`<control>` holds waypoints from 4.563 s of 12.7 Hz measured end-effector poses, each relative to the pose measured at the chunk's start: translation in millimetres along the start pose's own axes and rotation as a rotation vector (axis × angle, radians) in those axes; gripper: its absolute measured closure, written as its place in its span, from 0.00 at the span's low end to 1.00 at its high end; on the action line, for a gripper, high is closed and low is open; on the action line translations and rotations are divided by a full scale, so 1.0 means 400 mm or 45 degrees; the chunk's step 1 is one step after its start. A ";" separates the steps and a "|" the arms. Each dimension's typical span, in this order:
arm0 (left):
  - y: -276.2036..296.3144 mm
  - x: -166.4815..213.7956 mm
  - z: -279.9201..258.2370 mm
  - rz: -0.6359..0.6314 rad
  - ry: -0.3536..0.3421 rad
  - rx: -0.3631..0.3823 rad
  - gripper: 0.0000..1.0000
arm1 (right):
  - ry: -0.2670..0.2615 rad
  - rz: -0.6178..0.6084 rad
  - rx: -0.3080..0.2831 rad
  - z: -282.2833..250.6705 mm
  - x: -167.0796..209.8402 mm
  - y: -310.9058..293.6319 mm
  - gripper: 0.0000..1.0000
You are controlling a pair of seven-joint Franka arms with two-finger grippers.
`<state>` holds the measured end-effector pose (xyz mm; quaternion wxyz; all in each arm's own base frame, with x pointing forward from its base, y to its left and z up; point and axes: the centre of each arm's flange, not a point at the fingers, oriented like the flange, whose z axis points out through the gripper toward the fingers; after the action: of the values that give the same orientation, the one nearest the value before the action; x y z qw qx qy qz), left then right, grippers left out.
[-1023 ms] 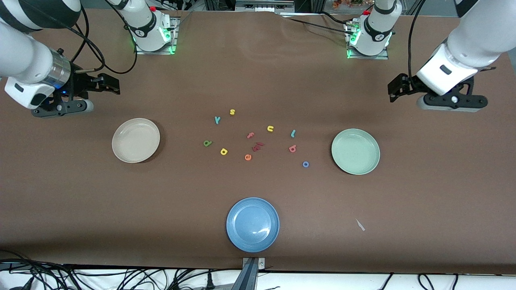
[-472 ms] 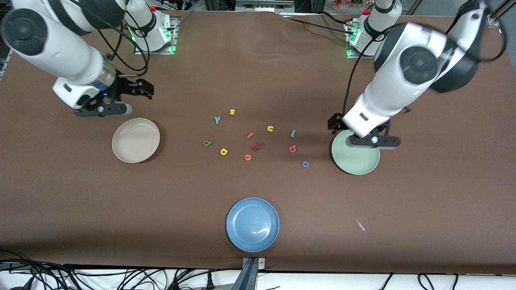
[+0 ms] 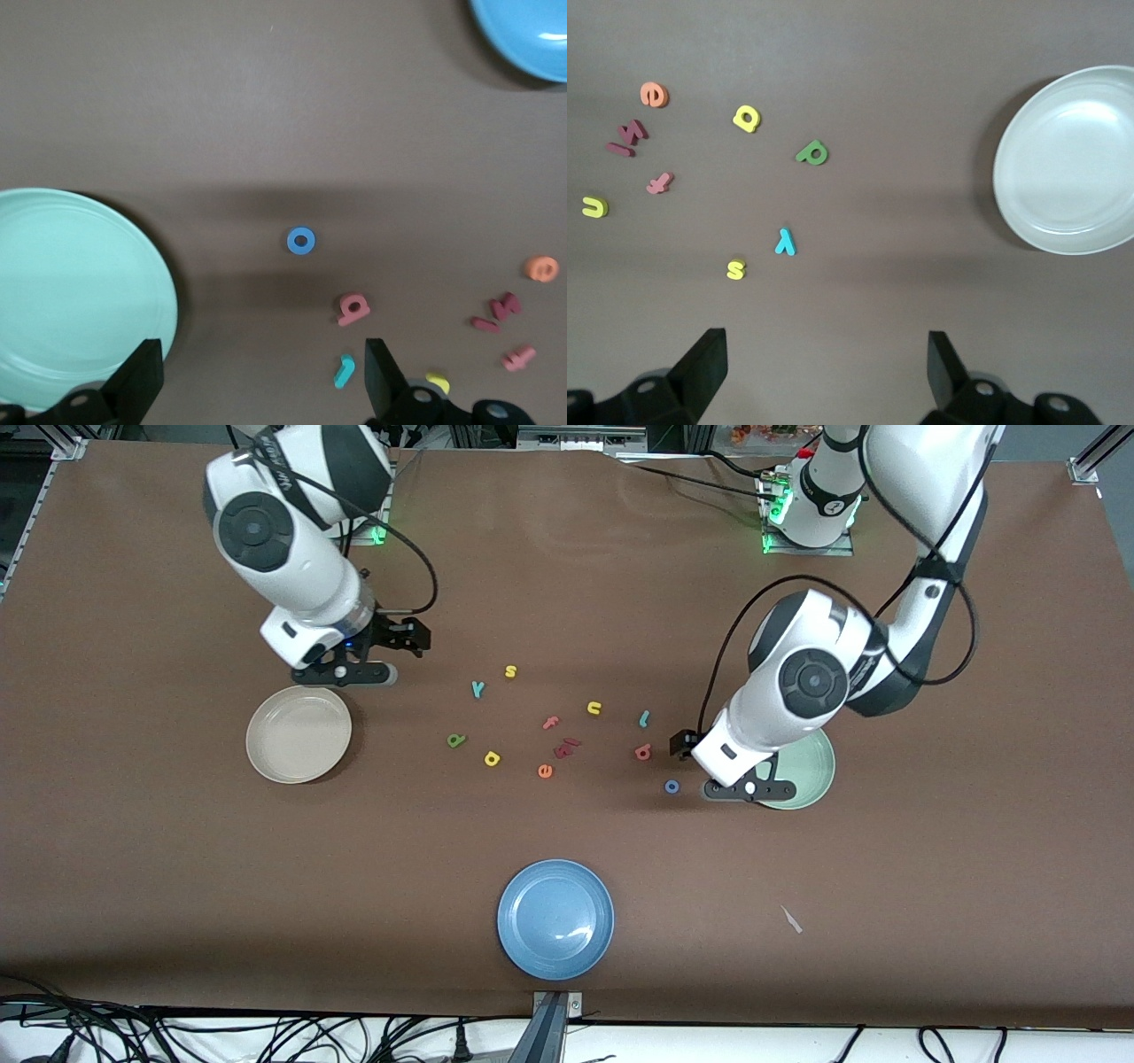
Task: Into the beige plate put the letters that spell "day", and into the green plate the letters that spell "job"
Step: 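Move the right gripper to the cyan y while the left gripper reaches the blue o, then grasp the cyan y with the right gripper while the left gripper grasps the o, then carry the y toward the white plate while the left gripper drops the o, then grasp the pink letter with the left gripper while the right gripper holds the y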
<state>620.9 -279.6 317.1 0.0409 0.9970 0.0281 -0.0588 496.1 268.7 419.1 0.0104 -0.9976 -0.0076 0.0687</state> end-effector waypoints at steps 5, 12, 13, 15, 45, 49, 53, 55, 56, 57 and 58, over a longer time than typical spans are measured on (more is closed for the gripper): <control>0.019 0.017 0.168 -0.039 -0.042 -0.012 0.30 | 0.091 0.013 0.061 0.277 -0.052 -0.048 0.00; 0.051 0.021 0.283 -0.006 -0.002 -0.014 0.40 | 0.082 0.005 0.106 0.452 -0.085 -0.137 0.00; 0.061 0.020 0.285 0.005 0.014 -0.015 0.40 | 0.094 0.005 0.119 0.466 -0.082 -0.143 0.00; 0.076 0.018 0.296 0.034 0.051 0.002 0.40 | 0.105 0.005 0.138 0.507 -0.075 -0.145 0.00; -0.296 0.052 0.292 0.302 -0.132 0.216 0.75 | 0.124 0.033 0.004 0.635 -0.086 -0.164 0.52; -0.291 0.047 0.293 0.310 -0.119 0.209 0.47 | 0.127 0.036 0.003 0.631 -0.082 -0.162 0.70; -0.139 0.011 0.164 0.304 -0.023 0.153 0.02 | 0.127 0.037 0.003 0.630 -0.082 -0.162 0.74; -0.019 -0.045 0.133 0.202 0.001 0.129 0.00 | 0.124 0.037 0.001 0.628 -0.077 -0.166 0.74; 0.036 -0.076 0.149 0.157 -0.004 0.132 0.00 | 0.105 0.039 -0.014 0.619 -0.069 -0.171 0.74; 0.085 -0.104 0.173 0.113 -0.010 0.134 0.00 | 0.078 0.044 -0.036 0.601 -0.054 -0.179 0.74; 0.130 -0.122 0.197 0.079 -0.011 0.129 0.00 | 0.058 0.054 -0.054 0.574 -0.036 -0.187 0.74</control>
<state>566.5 -340.6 249.0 -0.0079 0.9980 -0.0060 -0.0632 449.4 347.7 195.4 -0.0119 -0.9988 0.0123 0.0459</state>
